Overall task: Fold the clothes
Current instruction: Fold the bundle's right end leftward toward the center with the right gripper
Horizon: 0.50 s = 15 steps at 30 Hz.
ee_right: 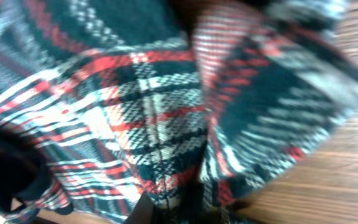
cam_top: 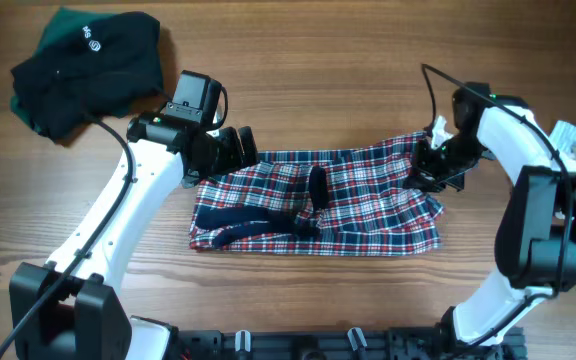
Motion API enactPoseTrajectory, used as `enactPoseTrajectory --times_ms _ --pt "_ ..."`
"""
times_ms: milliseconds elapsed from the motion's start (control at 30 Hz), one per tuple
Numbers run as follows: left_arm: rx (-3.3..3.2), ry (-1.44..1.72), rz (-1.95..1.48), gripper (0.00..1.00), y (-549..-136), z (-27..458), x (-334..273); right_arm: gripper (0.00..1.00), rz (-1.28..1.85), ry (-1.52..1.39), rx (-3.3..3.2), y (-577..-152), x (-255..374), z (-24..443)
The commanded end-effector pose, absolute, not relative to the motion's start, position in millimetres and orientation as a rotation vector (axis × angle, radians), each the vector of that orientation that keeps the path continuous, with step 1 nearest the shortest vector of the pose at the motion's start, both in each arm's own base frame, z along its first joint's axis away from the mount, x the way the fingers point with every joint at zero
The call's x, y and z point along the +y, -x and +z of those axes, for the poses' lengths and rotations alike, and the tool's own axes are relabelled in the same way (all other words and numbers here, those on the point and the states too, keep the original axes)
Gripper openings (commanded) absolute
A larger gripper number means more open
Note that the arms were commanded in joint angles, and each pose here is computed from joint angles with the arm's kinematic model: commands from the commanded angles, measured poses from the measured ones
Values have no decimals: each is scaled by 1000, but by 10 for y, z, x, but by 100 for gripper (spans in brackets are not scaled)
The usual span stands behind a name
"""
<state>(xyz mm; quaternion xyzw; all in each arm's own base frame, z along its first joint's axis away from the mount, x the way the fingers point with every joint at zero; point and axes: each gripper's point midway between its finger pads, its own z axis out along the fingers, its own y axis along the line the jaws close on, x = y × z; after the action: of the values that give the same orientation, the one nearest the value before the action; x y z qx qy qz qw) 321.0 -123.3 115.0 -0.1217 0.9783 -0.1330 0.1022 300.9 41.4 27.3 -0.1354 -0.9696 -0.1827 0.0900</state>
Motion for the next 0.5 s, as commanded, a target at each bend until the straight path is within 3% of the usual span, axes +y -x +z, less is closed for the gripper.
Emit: enactPoseTrajectory --times_ms 0,267,467 --pt "2868 337 -390 100 -3209 1205 -1210 4 -600 410 -2906 -3038 622 436" --pt "2868 337 -388 100 -3211 1205 -1208 4 -631 404 -2986 -3105 849 690" --pt "2830 372 -203 100 -3275 1184 -981 4 -677 375 -3053 -3123 1100 928"
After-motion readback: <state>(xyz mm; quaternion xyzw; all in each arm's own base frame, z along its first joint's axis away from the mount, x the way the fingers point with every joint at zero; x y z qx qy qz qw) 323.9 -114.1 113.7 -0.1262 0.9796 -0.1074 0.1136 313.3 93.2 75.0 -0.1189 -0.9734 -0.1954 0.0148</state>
